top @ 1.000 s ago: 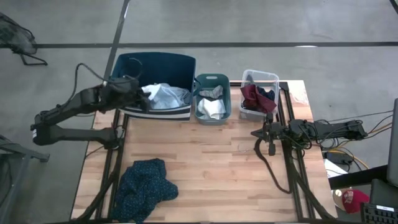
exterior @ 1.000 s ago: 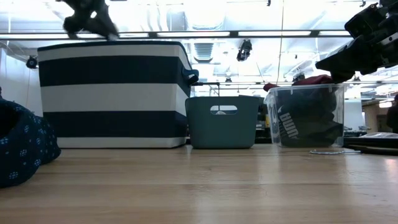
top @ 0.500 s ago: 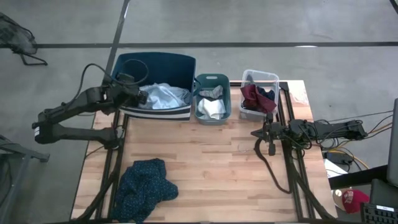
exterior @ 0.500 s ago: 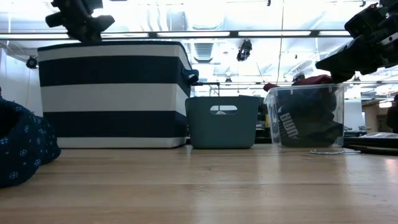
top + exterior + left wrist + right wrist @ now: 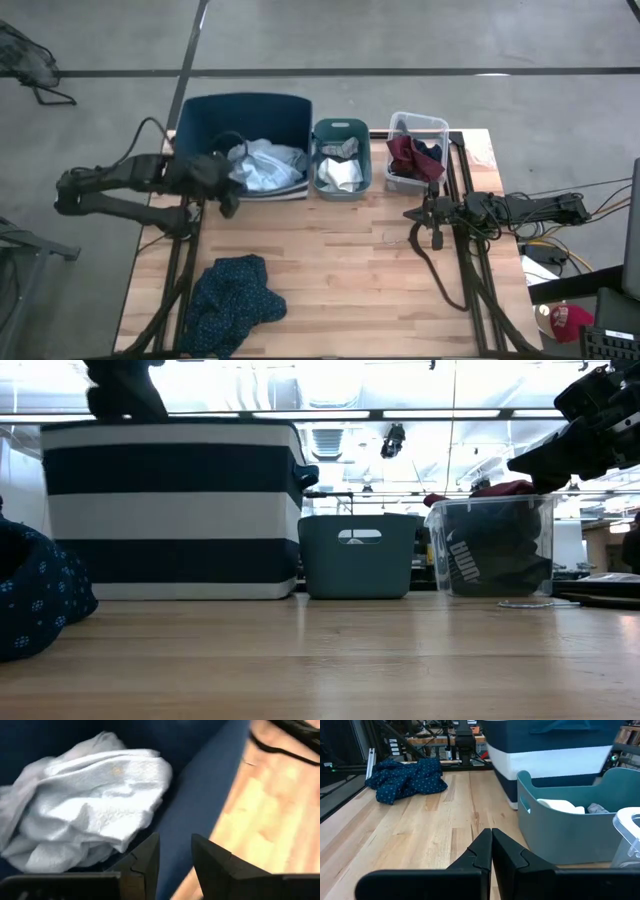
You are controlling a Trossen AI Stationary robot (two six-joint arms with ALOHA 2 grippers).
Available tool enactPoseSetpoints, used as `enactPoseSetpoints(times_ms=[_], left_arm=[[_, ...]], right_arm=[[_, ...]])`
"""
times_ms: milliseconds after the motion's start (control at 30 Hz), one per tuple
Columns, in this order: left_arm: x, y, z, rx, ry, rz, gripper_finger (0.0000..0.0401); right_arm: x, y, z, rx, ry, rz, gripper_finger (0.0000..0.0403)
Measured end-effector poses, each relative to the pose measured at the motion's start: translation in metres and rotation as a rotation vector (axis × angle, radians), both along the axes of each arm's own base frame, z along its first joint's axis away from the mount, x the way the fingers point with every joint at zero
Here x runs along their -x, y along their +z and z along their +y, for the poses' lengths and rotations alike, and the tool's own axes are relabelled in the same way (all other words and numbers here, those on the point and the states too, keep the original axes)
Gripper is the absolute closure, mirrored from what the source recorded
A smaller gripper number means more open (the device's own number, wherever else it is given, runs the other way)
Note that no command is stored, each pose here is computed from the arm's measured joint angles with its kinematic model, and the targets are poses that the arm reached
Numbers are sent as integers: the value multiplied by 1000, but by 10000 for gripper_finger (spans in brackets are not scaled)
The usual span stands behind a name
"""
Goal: Pick & Place Cloths
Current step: Adjust the blue bin
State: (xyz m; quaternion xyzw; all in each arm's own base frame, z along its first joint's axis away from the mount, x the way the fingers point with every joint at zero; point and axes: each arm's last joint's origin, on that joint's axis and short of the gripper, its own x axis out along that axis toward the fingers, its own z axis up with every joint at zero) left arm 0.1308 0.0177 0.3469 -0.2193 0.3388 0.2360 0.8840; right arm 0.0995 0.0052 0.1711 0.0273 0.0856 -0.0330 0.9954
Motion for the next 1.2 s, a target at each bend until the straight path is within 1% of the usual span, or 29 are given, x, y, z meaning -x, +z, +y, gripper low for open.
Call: enactPoseSetpoints(times_ms=[100, 200, 233, 333, 367, 400, 433, 500, 567, 600, 667, 733, 833, 933, 1033, 1100, 1200], left_arm=[[1, 3, -16, -38, -29, -25, 284], [4, 10, -29, -149, -86, -46, 284], [6, 13, -32, -192, -75, -59, 284], [10, 22, -35, -299, 33, -119, 284], [10, 25, -36, -336, 47, -133, 284], [10, 28, -39, -356, 34, -147, 284], [9, 29, -42, -361, 2, -156, 284], [6, 29, -49, -300, -118, -175, 284], [-1, 21, -59, -216, -260, -158, 284], [-6, 15, -64, -192, -301, -138, 285], [-13, -2, -71, -176, -310, -71, 287], [-20, -25, -74, -184, -280, 37, 293], [-28, -54, -76, -239, -250, 178, 309], [-32, -70, -75, -367, -186, 243, 332], [-35, -80, -72, -489, -115, 281, 359], [-37, -85, -70, -535, -92, 298, 376], [-40, -91, -59, -564, -57, 354, 395]], right_arm=[[0, 0, 0, 1, 1, 0, 394], [0, 0, 0, 1, 0, 0, 394], [0, 0, 0, 1, 0, 0, 394], [0, 0, 0, 0, 0, 0, 394], [0, 0, 0, 1, 1, 0, 394], [0, 0, 0, 1, 0, 0, 394], [0, 0, 0, 1, 0, 0, 394], [0, 0, 0, 0, 0, 0, 394], [0, 0, 0, 1, 0, 0, 394], [0, 0, 0, 1, 0, 0, 394], [0, 0, 0, 0, 0, 0, 394], [0, 0, 0, 1, 1, 0, 394], [0, 0, 0, 0, 0, 0, 394], [0, 0, 0, 1, 1, 0, 394], [0, 0, 0, 1, 1, 0, 394], [0, 0, 0, 0, 0, 0, 394], [0, 0, 0, 1, 0, 0, 394]])
